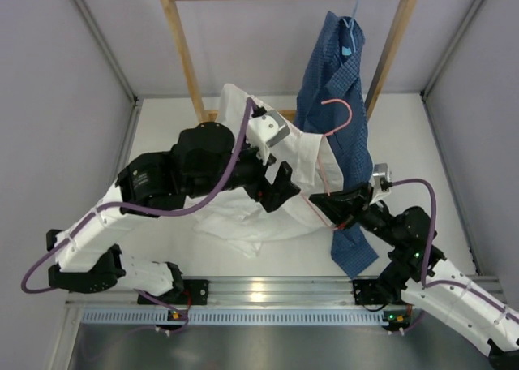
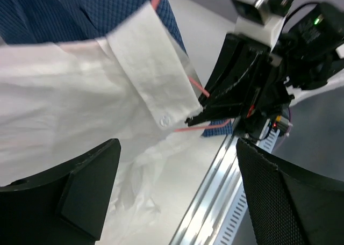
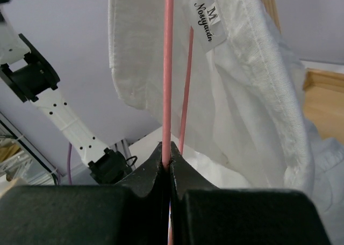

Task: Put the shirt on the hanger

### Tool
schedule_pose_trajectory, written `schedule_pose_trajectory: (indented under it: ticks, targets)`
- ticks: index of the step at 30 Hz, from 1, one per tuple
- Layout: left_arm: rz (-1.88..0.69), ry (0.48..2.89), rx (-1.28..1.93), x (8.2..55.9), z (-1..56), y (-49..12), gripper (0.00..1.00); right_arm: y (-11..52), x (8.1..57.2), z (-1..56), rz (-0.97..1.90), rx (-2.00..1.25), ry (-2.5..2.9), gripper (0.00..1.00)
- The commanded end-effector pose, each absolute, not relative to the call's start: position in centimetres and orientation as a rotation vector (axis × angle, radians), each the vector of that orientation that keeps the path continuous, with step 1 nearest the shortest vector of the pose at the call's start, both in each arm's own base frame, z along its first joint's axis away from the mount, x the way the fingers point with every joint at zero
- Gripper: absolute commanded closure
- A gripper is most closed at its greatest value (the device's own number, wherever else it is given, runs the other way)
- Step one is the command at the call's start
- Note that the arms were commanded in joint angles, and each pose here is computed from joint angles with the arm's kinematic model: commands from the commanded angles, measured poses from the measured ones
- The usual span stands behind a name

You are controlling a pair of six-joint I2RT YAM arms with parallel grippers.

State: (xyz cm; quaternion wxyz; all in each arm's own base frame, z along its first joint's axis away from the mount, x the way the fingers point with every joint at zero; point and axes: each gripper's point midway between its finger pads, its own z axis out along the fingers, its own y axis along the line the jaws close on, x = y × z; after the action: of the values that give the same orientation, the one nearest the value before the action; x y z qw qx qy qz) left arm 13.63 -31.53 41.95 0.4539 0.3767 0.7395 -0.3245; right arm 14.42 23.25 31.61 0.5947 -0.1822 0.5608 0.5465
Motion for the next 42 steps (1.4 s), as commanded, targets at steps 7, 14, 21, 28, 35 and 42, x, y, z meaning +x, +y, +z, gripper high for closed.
schedule_pose_trajectory:
  ticks: [7,14,21,28,35,42]
  targets:
    - [-0.561,1.357,0.974,16.3,51.2,-28.6,0.10,22.4,12.6,34.3,1.332,-0.438,1.091,1.00]
    - [-0.679,1.130,1.416,11.6,48.0,-32.0,0.02,21.8,9.8,32.0,1.341,-0.566,1.089,1.00]
    - [-0.849,1.171,1.537,9.5,47.1,-34.3,0.02,21.3,7.0,29.8,1.356,-0.706,1.109,1.00]
    - [-1.033,1.250,1.696,6.6,43.4,-35.3,0.10,20.4,5.3,30.1,1.328,-0.787,1.074,1.00]
    - [-1.034,1.273,1.692,6.6,43.0,-35.0,0.30,20.3,3.9,30.5,1.336,-0.876,1.038,1.00]
    - [-1.069,1.332,1.707,6.6,41.4,-35.0,0.30,20.3,3.1,31.2,1.352,-0.917,0.984,1.00]
